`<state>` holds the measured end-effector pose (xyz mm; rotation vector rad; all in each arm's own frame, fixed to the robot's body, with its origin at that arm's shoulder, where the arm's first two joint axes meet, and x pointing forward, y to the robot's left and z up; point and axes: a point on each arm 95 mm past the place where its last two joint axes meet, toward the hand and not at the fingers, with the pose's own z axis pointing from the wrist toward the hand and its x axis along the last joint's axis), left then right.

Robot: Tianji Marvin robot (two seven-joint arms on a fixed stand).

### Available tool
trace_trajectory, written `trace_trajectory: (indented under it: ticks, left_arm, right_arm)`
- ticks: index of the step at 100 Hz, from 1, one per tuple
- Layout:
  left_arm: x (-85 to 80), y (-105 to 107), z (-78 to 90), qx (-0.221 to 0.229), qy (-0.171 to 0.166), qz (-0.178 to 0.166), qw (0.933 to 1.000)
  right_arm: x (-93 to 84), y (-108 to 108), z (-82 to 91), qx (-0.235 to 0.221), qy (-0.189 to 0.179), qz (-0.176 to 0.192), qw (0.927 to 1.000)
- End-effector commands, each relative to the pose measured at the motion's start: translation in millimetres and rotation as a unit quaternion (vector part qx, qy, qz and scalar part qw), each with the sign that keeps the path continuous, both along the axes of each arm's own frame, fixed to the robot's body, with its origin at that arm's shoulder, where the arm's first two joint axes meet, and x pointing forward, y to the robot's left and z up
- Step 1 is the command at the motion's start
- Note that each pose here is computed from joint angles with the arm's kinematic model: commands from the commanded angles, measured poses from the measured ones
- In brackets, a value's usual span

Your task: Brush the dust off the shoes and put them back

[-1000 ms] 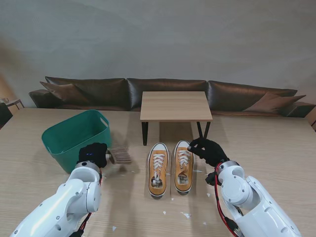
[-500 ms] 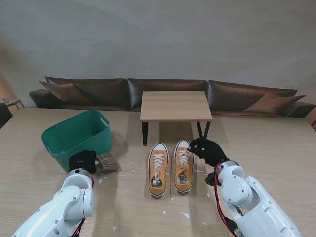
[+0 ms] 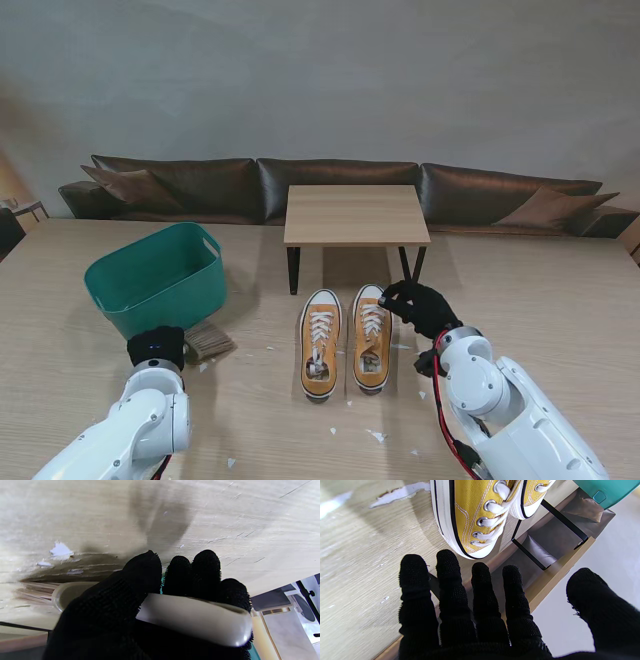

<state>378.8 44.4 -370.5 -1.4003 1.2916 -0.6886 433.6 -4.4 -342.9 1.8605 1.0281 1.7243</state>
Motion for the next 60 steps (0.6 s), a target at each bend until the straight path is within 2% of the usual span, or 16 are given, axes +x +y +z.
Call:
trace_trajectory:
  ticks: [1, 60]
  left_arm:
    - [-3.2, 1.0, -5.0, 0.002, 0.012, 0.005, 0.9999]
    - [-8.5, -3.3, -11.5, 0.019, 0.031, 0.025, 0.9990]
  right_arm:
    - [-1.7, 3.8, -2.8, 0.003, 0.008, 0.005, 1.0000]
    - [-1.2, 4.7, -4.6, 0.007, 0.009, 0.005, 0.9999]
